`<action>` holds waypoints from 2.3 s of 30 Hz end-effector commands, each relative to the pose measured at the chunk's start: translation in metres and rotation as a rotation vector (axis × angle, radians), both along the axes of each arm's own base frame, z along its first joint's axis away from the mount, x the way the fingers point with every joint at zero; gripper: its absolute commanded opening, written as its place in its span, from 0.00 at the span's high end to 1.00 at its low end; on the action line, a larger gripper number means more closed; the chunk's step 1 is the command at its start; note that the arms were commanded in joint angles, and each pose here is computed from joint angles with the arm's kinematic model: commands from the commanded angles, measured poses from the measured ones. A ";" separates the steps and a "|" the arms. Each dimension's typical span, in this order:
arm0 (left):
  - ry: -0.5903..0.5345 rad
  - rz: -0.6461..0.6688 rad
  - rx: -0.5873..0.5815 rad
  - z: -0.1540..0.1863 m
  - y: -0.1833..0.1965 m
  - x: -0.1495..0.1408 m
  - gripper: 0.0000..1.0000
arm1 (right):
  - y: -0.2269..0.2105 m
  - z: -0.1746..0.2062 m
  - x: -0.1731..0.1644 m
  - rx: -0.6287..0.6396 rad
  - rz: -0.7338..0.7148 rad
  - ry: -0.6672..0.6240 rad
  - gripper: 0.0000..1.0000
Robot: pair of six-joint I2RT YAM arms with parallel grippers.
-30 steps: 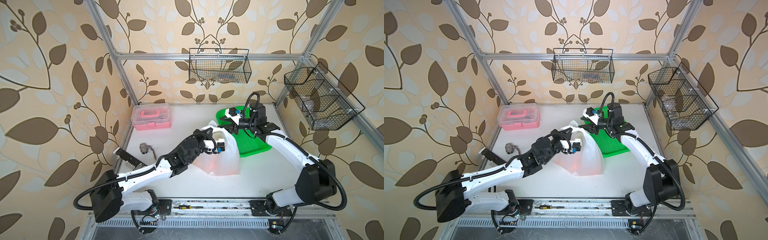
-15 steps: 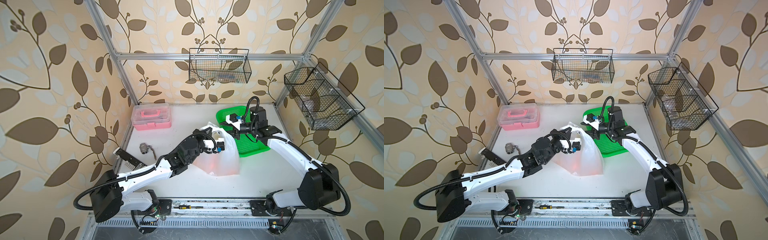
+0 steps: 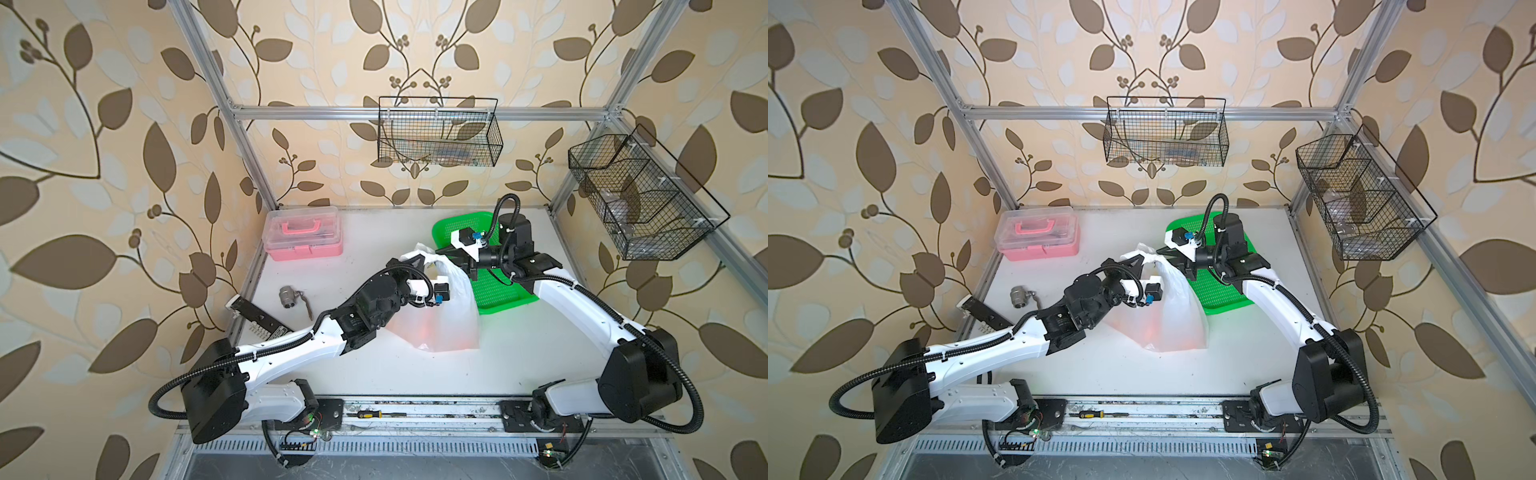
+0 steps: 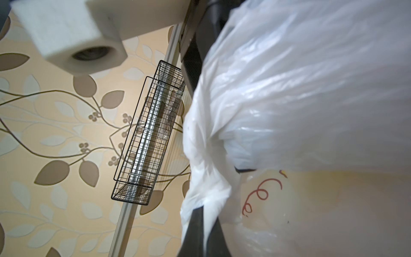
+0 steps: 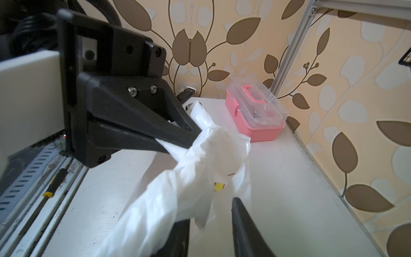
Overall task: Place the oranges into plastic bags & tie knots
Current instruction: Tie the plastic bag at the center of the board.
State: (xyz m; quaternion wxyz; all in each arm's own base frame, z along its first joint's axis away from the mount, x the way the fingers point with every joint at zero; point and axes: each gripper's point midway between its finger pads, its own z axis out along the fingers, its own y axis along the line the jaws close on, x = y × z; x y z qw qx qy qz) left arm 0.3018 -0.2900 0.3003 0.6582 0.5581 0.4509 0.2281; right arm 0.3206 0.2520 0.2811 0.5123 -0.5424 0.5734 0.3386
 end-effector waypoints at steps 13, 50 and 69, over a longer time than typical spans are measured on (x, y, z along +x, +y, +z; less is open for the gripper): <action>0.016 -0.014 -0.142 0.028 0.005 -0.005 0.92 | 0.001 -0.001 -0.010 -0.002 0.021 0.014 1.00; 0.372 -0.106 -0.579 0.011 0.035 -0.050 0.60 | -0.003 0.008 -0.012 -0.001 -0.006 -0.005 1.00; 0.286 -0.090 -0.590 0.027 0.032 -0.038 0.66 | -0.003 0.010 -0.014 0.000 -0.003 -0.009 1.00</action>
